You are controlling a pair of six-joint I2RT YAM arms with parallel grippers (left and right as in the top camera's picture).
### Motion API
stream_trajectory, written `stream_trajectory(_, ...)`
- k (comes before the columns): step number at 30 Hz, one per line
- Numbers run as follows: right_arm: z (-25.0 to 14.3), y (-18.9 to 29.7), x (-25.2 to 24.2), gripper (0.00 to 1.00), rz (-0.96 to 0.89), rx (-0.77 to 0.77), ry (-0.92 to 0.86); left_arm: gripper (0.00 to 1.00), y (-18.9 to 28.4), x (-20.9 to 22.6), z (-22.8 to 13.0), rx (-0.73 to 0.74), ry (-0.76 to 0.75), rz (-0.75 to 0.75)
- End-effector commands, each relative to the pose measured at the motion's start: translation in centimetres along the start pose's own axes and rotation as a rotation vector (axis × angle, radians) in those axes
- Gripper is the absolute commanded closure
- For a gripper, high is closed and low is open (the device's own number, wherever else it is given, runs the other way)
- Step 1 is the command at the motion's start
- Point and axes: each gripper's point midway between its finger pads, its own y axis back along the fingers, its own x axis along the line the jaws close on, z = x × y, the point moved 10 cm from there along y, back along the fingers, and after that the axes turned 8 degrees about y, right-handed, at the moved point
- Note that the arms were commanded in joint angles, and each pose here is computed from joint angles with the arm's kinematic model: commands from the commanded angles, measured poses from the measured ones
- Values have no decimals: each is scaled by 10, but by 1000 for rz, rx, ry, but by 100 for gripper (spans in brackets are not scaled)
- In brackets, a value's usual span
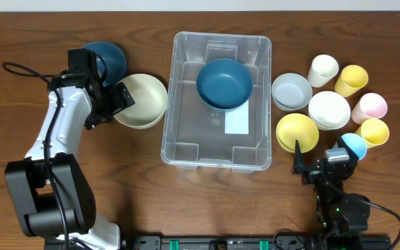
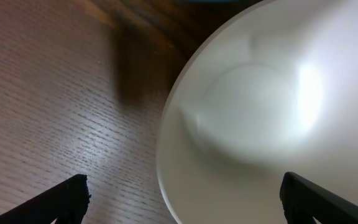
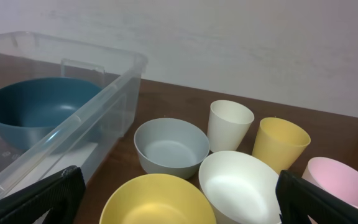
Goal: Pack container
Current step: 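Move the left gripper to the cream bowl and grasp its rim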
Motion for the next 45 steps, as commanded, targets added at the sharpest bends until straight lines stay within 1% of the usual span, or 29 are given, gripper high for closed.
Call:
stream_trajectory(1,-1,0,-1,1,-3,2,10,2,-2,3,-1,15,-11,5)
stream_trajectory(17,-1,0,-1,1,-3,1,10,0,-2,6,-4,29,-28,33)
stream_trajectory(25,-1,0,-1,1,-3,1,10,10,-2,6,-4,31,-50,34)
stream_trajectory(45,-1,0,-1,1,-3,1,10,10,-3,5,-3,16,-46,26)
